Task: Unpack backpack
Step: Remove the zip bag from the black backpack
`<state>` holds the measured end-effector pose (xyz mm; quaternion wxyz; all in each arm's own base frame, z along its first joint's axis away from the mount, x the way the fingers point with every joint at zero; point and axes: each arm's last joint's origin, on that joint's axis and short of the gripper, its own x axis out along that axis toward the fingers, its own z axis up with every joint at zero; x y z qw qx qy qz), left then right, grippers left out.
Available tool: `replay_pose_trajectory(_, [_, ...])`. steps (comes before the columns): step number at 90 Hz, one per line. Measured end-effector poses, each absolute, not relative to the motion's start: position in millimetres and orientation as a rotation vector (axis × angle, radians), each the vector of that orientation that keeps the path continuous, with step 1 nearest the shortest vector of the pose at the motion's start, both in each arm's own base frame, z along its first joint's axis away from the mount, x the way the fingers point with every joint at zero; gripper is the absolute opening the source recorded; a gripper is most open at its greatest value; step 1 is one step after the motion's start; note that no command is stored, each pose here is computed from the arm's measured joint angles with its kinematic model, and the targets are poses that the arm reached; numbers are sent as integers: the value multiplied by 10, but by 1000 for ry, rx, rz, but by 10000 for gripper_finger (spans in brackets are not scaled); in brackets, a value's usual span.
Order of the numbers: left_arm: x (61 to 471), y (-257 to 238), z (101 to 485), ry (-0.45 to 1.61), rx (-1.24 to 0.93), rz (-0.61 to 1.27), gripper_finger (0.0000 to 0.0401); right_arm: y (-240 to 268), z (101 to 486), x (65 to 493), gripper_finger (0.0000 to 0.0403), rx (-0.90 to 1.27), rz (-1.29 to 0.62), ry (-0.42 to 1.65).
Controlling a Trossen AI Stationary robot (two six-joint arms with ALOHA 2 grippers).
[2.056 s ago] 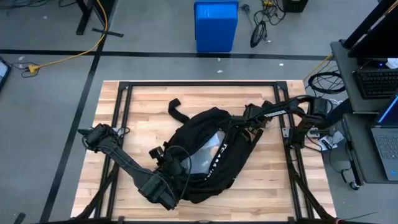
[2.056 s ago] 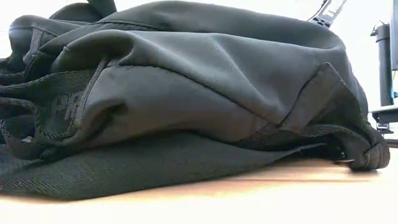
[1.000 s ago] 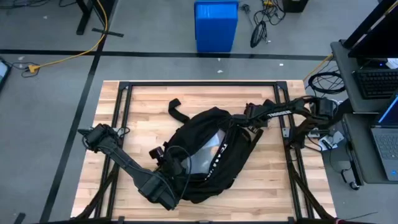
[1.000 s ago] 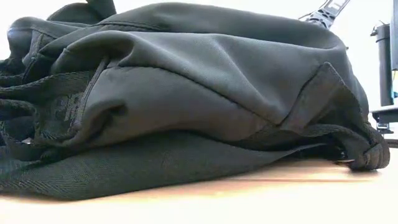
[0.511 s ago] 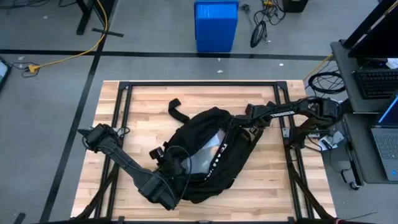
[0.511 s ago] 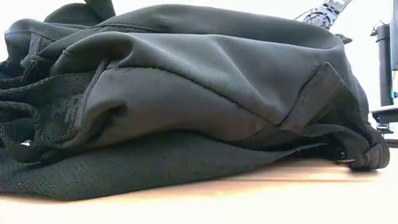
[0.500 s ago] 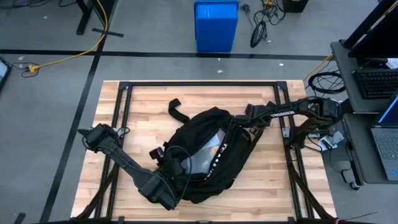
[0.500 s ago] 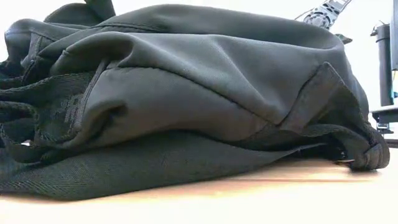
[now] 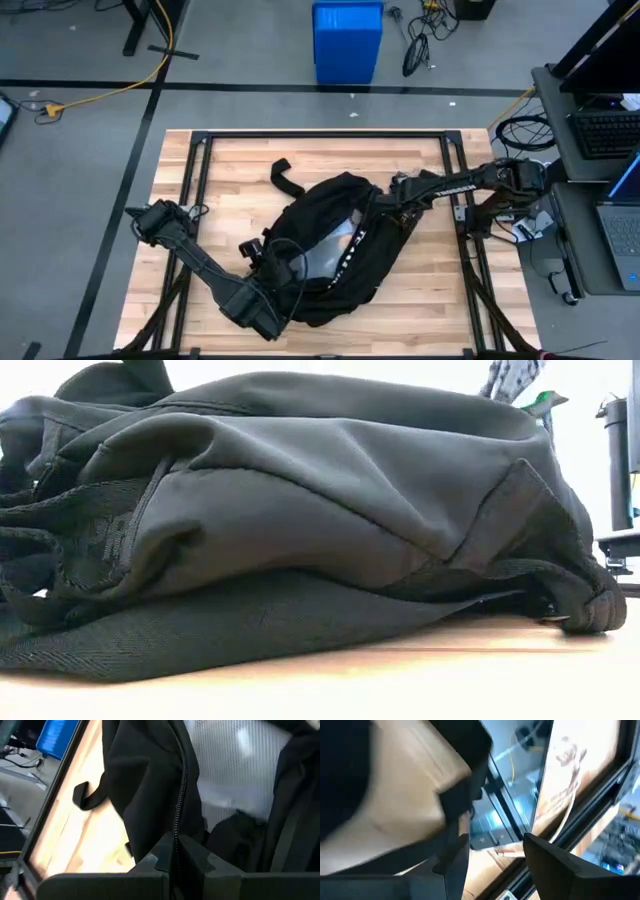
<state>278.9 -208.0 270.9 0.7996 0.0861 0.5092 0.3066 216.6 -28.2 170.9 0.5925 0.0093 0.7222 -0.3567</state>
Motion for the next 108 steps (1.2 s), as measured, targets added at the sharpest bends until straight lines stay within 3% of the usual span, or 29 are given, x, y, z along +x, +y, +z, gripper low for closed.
replay_pose_trajectory(24, [2673, -2179, 2736, 1084, 194, 637, 8, 93, 2161, 2633, 173, -39, -619, 1393])
replay_pose_trajectory(50, [2656, -2182, 2763, 1062, 200, 634, 8, 670, 2448, 3089, 173, -182, -147, 955])
replay_pose_trajectory(64, [2677, -2145, 2796, 1001, 225, 656, 8, 862, 2487, 3256, 173, -244, -8, 783])
replay_pose_trajectory(89, [2796, -2030, 2800, 961, 210, 697, 8, 899, 2143, 3532, 173, -252, 38, 772])
replay_pose_trajectory(108, [2891, -1960, 2798, 931, 166, 718, 8, 976, 1805, 3653, 164, -246, 273, 850])
